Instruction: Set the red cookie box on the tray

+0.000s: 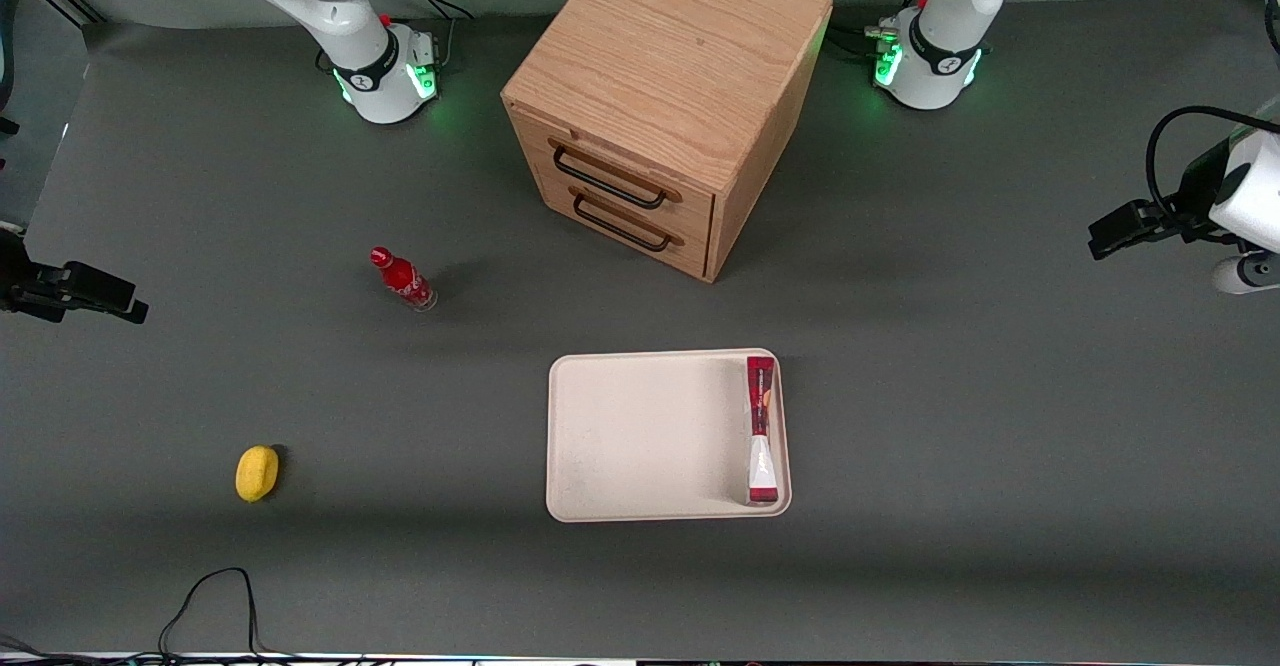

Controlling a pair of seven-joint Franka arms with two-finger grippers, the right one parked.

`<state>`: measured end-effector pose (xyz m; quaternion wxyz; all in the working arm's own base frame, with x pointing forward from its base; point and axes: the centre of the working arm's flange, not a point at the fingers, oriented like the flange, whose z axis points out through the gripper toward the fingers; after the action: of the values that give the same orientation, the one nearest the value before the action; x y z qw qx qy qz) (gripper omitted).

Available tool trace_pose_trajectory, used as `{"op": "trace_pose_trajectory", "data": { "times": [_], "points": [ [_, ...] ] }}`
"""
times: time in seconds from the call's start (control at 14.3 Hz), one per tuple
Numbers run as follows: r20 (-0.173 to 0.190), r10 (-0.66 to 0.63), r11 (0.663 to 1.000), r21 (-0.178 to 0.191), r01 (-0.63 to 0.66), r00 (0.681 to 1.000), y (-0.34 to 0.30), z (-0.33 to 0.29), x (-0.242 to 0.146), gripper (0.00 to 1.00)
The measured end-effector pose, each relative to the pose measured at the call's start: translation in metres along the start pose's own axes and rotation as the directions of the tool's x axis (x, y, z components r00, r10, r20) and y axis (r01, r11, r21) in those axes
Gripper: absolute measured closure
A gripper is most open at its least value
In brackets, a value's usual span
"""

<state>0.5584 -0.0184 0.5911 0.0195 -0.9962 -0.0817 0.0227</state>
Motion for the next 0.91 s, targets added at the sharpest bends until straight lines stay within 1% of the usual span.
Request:
{"op": "trace_pose_trajectory", "data": {
  "times": [0.14,0.28,0.42,0.91],
  "points": [
    [-0.001,0.002,1.0,-0.03,-0.003,1.0,0.0049,-0.0025,-0.0008,0.0],
    [-0.001,0.018,0.999,-0.044,-0.018,1.0,0.0052,-0.0037,-0.0007,0.0],
    [-0.002,0.047,0.998,-0.049,-0.047,0.999,0.0022,-0.0036,0.0008,0.0],
    [0.002,0.057,0.997,-0.051,-0.057,0.998,-0.0009,-0.0004,0.0044,0.0]
  ]
}}
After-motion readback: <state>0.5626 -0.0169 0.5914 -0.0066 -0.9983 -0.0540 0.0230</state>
